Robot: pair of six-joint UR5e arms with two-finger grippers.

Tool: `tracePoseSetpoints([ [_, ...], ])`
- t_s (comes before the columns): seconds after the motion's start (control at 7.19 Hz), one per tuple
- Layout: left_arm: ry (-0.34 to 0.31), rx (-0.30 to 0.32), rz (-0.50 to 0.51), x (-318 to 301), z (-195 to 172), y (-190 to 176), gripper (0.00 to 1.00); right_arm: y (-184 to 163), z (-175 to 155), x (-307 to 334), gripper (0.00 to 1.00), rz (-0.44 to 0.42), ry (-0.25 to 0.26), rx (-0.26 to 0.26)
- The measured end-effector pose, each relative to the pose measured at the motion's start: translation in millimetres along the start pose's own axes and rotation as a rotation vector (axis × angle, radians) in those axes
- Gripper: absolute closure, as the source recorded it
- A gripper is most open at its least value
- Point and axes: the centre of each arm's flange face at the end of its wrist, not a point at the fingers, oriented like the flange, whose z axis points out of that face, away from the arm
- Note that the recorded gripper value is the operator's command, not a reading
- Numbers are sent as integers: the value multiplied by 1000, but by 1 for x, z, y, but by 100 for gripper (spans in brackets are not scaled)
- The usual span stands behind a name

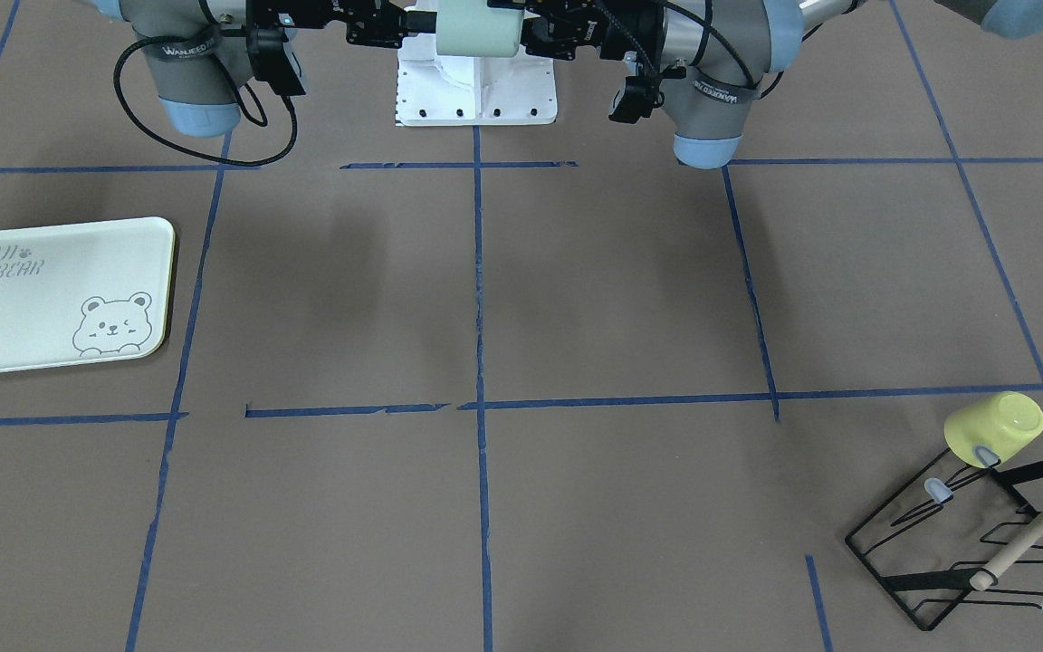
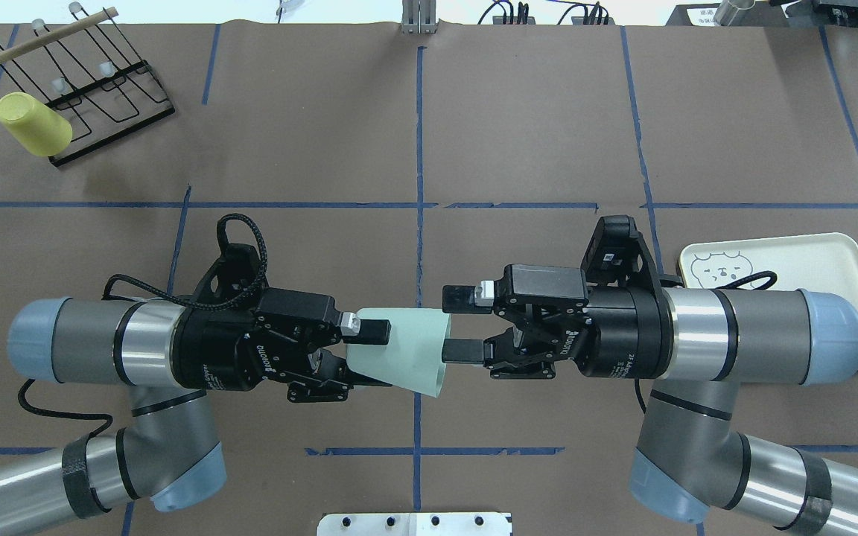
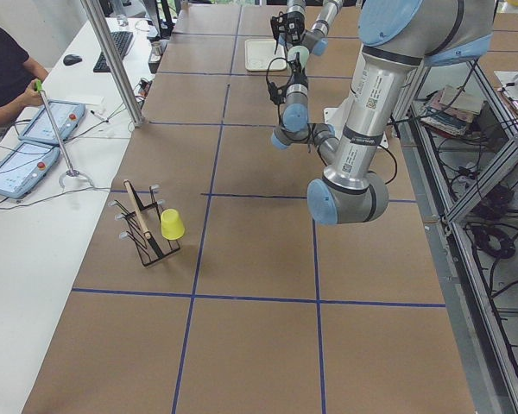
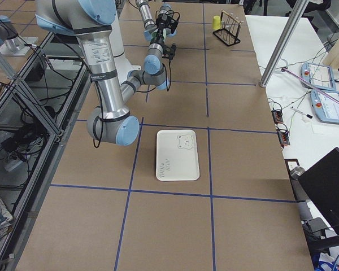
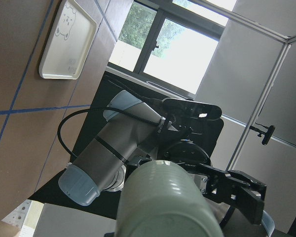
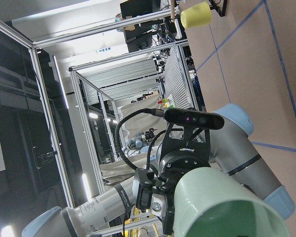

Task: Left arm grabs green cup and hands to right arm on tray

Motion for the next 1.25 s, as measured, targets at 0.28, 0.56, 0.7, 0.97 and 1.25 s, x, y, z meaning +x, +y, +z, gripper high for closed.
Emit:
tracePoseSetpoints([
  [0.28, 4, 4, 2, 0, 0, 0, 52, 4, 5, 3, 66, 8, -5, -2],
  [0.56, 11, 9, 2, 1, 0, 0, 24, 2, 7, 11, 99, 3, 5, 2],
  [0.7, 15, 15, 1, 2, 1, -1, 0, 1, 8, 13, 100, -4, 11, 5],
  [0.97, 25, 32, -1, 3, 0, -2, 0, 2, 9, 17, 100, -2, 23, 6],
  [1.25, 36, 56, 1, 3, -4, -4, 0, 2, 9, 17, 100, -1, 23, 6],
])
